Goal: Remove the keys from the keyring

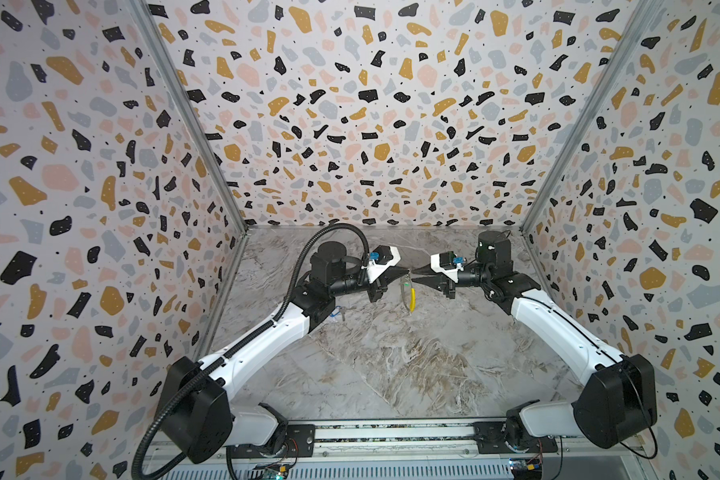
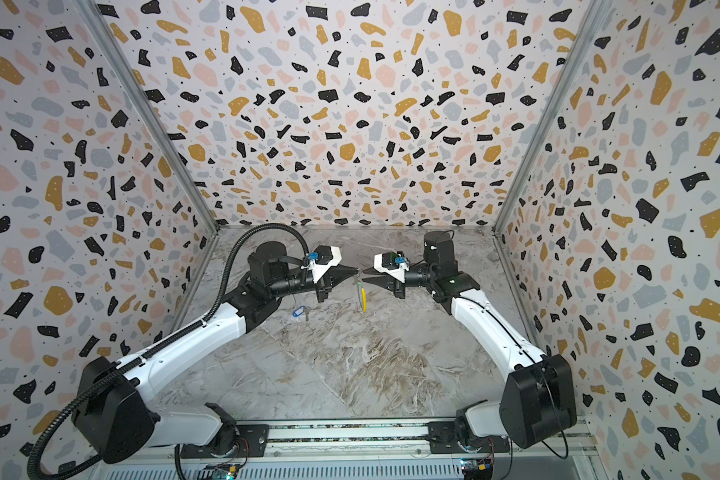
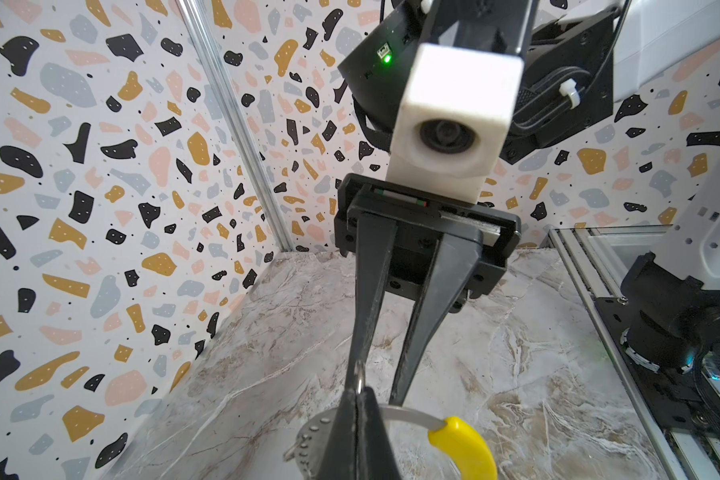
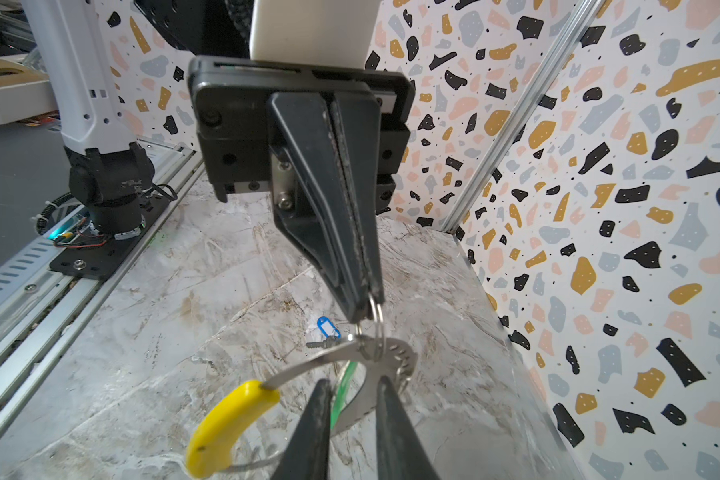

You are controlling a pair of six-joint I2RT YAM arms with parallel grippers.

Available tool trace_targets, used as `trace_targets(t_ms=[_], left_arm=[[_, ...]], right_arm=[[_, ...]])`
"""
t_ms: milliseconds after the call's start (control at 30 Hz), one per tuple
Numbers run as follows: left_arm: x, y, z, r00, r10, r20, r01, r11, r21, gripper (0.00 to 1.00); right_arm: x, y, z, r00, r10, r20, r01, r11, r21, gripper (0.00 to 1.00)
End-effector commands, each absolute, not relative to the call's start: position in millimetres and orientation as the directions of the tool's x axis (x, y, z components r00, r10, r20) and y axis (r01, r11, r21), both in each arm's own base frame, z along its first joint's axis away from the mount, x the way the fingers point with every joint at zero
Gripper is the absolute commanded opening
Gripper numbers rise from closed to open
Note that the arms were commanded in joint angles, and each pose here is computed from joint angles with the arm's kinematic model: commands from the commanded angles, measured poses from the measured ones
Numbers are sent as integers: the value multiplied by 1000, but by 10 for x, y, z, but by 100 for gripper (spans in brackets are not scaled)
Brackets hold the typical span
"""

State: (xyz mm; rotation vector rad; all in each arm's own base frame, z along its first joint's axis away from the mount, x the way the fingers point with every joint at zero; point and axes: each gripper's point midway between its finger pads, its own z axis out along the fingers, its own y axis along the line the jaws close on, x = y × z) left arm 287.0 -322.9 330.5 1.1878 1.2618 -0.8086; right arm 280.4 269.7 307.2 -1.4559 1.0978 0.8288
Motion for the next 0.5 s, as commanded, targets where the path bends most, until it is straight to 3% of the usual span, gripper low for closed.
trace_targets(t_ms=[0,467], left_arm=[[2816,-3237,3475,224,96,-970,945,223,240,0],[2779,-3234,3424,219,110,-970,950,205,237,0]], right_arm=[[2729,2703,3260,355,-148,-923,-934,-22,-356,21],[2717,2702,3445,370,-106,-923,-928,-14,-371,19]])
